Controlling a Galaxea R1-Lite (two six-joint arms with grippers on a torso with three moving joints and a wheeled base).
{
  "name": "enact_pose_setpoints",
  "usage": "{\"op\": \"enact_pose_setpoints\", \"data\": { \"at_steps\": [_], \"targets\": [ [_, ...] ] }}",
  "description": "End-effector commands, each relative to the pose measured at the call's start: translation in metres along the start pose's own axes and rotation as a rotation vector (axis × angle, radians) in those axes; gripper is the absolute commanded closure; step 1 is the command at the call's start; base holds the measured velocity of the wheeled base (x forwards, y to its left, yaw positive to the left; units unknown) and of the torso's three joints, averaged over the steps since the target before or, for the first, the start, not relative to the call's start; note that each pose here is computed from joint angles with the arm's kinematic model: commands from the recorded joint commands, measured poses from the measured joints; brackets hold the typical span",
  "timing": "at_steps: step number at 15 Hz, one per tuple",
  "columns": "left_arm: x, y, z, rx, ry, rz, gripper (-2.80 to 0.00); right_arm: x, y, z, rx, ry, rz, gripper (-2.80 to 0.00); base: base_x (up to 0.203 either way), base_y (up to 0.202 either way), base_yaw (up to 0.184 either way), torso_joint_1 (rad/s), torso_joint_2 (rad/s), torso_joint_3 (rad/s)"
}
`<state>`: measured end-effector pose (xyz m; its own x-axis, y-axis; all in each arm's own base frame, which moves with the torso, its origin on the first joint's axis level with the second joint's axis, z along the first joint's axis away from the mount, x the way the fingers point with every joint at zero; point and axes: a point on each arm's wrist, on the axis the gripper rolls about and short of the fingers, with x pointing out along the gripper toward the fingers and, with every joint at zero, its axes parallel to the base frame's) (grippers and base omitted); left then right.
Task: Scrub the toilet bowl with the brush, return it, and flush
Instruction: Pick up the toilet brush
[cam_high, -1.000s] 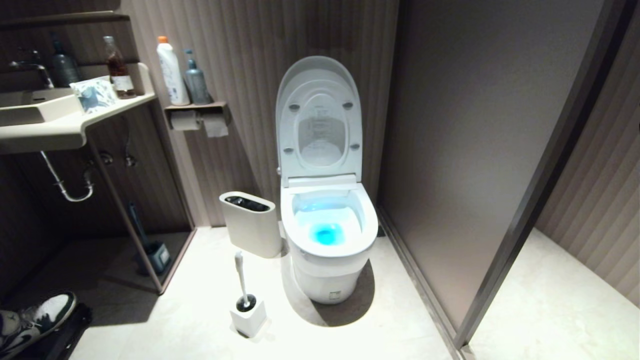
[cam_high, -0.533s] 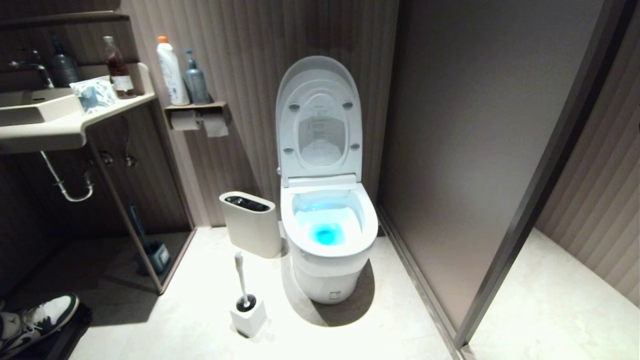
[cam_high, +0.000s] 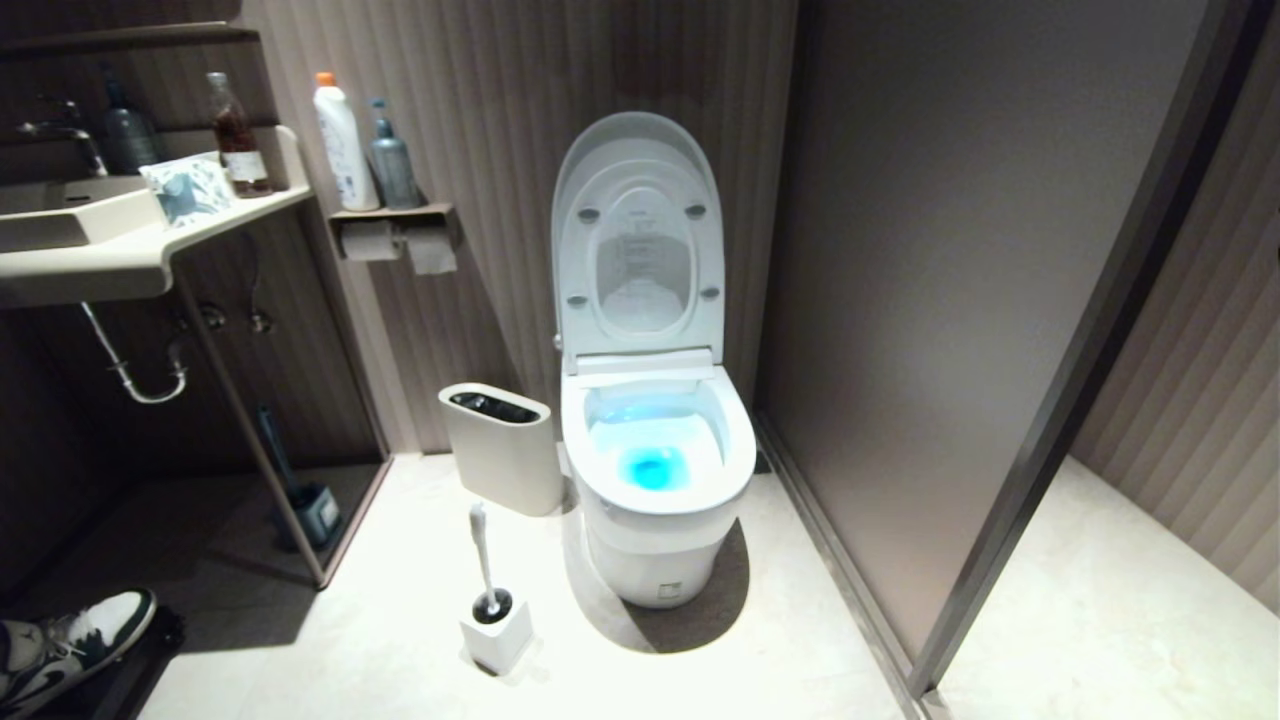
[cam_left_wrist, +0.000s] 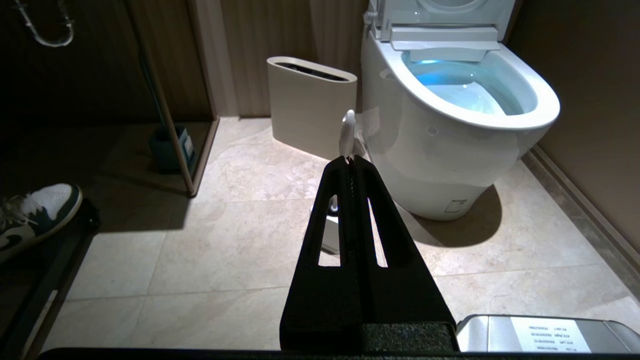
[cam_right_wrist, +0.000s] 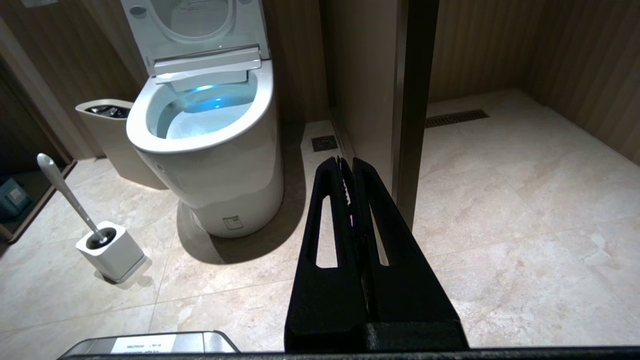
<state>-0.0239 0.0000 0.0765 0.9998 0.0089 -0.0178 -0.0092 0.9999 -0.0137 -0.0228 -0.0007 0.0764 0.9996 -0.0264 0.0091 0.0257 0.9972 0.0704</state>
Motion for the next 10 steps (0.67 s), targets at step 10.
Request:
{"op": "enact_pose_setpoints", "data": {
  "at_steps": [10],
  "targets": [
    [0.0001,0.0000,-0.0001,0.000,-0.003,0.002,0.00,0.0000,0.0000,0.0001,0.000,-0.001,0.001,0.00,0.000,0.000,0.000,0.000,0.00,0.000]
  ]
}}
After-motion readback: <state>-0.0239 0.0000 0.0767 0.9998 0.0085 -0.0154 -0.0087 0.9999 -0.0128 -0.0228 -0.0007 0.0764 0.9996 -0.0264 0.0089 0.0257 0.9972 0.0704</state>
